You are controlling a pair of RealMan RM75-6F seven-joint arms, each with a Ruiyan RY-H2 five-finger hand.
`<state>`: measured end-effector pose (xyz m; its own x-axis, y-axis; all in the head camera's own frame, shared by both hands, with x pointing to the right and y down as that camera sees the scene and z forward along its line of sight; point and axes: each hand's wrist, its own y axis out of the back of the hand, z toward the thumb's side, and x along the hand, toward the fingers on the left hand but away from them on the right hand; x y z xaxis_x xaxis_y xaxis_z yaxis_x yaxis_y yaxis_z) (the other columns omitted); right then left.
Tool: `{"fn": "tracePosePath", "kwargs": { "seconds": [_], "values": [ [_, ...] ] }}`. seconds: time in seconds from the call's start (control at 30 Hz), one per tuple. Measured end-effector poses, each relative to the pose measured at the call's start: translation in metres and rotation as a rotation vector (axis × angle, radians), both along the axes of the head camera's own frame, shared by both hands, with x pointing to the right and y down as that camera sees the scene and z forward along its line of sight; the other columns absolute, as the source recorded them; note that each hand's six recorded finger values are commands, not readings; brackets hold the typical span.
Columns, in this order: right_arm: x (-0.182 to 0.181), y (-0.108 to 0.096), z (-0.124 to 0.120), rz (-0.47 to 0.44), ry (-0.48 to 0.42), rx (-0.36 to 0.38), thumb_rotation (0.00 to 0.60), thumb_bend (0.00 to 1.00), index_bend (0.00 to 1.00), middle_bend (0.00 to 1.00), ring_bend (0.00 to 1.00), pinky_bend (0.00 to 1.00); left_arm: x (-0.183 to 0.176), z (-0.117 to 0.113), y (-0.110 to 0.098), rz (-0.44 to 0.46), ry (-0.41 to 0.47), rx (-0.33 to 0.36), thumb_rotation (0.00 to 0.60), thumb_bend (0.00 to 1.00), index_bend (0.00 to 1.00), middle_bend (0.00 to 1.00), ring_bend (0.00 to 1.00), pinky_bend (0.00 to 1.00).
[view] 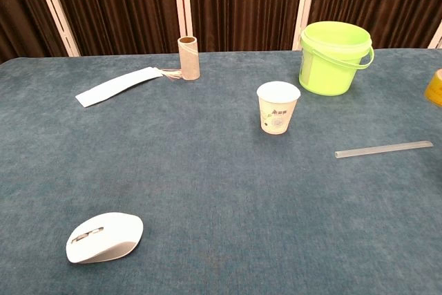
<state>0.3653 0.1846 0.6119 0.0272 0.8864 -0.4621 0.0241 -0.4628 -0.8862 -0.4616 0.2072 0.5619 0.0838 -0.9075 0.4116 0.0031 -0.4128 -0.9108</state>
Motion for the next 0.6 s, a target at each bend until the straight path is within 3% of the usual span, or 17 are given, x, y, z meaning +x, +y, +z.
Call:
{"fn": "tracePosePath", "kwargs": {
  "seconds": [0.27, 0.6],
  "values": [
    [-0.03, -0.018, 0.044, -0.017, 0.034, -0.087, 0.6, 0.17, 0.43, 0.09, 0.0, 0.0, 0.0, 0.0, 0.0, 0.0, 0.001, 0.0, 0.6, 0.0, 0.02, 0.0, 0.0, 0.0],
    [-0.047, -0.035, 0.073, 0.004, 0.057, -0.104, 0.6, 0.17, 0.48, 0.12, 0.0, 0.0, 0.0, 0.0, -0.001, 0.0, 0.002, -0.002, 0.6, 0.0, 0.02, 0.0, 0.0, 0.0]
  ]
}}
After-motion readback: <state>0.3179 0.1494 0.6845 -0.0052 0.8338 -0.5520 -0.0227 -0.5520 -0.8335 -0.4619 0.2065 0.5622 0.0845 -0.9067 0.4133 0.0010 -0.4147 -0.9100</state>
